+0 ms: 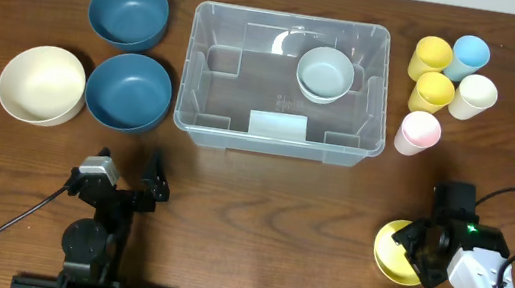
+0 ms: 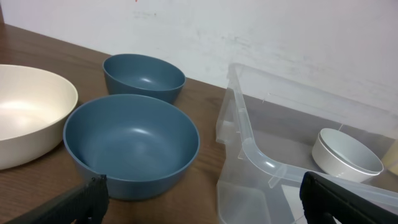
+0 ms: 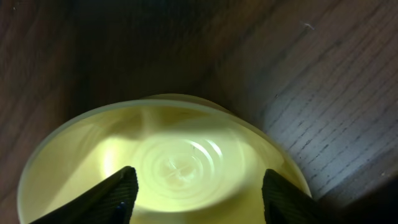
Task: Pack container
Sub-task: 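Lower the right gripper onto the yellow bowl rim and grasp it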
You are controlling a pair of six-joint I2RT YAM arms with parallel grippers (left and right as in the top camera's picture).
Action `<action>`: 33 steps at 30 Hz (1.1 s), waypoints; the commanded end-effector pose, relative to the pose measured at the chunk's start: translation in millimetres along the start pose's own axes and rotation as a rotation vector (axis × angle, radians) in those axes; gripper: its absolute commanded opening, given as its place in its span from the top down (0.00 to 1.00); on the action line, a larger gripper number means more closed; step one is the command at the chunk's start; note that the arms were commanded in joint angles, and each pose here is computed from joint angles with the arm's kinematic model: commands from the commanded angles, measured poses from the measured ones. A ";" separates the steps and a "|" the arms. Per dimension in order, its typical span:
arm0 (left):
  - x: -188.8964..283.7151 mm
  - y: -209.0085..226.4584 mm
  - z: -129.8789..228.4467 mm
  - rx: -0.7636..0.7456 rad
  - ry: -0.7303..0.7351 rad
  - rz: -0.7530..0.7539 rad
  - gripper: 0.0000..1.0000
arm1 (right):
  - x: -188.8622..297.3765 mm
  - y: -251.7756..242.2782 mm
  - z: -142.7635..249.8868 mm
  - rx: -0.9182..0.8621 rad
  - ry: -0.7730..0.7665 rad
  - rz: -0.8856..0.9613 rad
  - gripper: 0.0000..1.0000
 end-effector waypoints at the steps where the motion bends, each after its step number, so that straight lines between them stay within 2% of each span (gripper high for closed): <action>1: -0.9 4.4 15.2 -0.016 0.046 -0.020 0.02 | -4.6 -7.4 -4.4 -0.016 -0.027 0.027 0.37; 16: -0.9 4.4 15.2 -0.016 0.046 -0.020 0.02 | -7.0 10.7 -25.3 -0.053 -0.108 -0.062 0.37; 20: -0.9 4.4 15.2 -0.016 0.046 -0.020 0.02 | -5.1 16.7 -22.3 0.003 -0.082 -0.088 0.37; 25: -0.9 4.4 15.2 -0.016 0.046 -0.020 0.02 | 19.5 33.7 -26.1 0.077 -0.063 -0.132 0.29; 33: -0.9 4.4 15.2 -0.016 0.046 -0.020 0.02 | 64.8 43.4 -33.7 0.157 -0.059 -0.134 0.28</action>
Point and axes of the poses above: each gripper's point midway between its finger pads, its own x axis back along the fingers, its own y axis along the line the jaws close on, z = x × y, the point moved 1 cm from there along x, back along the fingers, and after that the axes turned 11 degrees about -x, right-handed, at the moved point
